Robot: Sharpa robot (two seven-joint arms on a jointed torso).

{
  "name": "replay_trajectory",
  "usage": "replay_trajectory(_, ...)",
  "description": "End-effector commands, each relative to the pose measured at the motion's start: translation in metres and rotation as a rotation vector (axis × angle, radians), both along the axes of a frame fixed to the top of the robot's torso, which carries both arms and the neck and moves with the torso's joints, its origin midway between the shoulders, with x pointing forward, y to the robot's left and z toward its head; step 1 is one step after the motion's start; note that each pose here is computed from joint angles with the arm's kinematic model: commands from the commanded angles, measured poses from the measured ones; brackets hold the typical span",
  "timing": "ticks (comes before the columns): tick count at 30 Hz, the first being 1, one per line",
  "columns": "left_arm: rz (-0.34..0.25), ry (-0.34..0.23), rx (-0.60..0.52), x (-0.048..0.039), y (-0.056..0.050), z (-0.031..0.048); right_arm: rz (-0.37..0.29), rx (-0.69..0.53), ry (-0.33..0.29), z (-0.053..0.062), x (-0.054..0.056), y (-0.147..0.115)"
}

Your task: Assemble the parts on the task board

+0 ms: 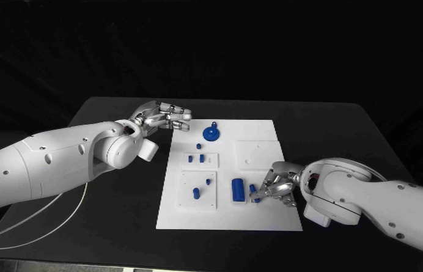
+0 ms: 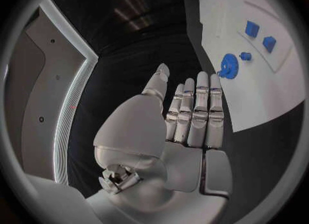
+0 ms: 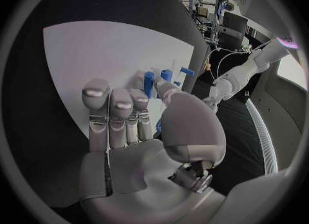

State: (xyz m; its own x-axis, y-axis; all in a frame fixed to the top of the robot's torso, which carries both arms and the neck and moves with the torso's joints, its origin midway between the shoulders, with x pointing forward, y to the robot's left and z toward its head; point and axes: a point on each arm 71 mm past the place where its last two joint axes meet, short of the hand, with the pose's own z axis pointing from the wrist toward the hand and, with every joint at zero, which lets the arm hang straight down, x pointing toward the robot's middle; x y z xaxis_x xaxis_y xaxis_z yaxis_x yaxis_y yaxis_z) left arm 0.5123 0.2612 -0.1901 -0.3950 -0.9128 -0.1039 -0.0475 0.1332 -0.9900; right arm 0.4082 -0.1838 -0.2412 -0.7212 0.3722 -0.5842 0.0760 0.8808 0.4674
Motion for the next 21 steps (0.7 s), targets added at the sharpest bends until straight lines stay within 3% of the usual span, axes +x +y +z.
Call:
replay_trajectory(1, -0.016, 0.000, -0.008, -0.0008, -0.0020, 0.0004, 0.005, 0.000, -0.008, 0.0000, -0.0001, 0.0010)
replay_trajectory(21, -0.014, 0.000, -0.007, -0.0007, -0.0022, 0.0004, 0.042, 0.016, 0.009, -0.0007, -0.0011, -0.0018)
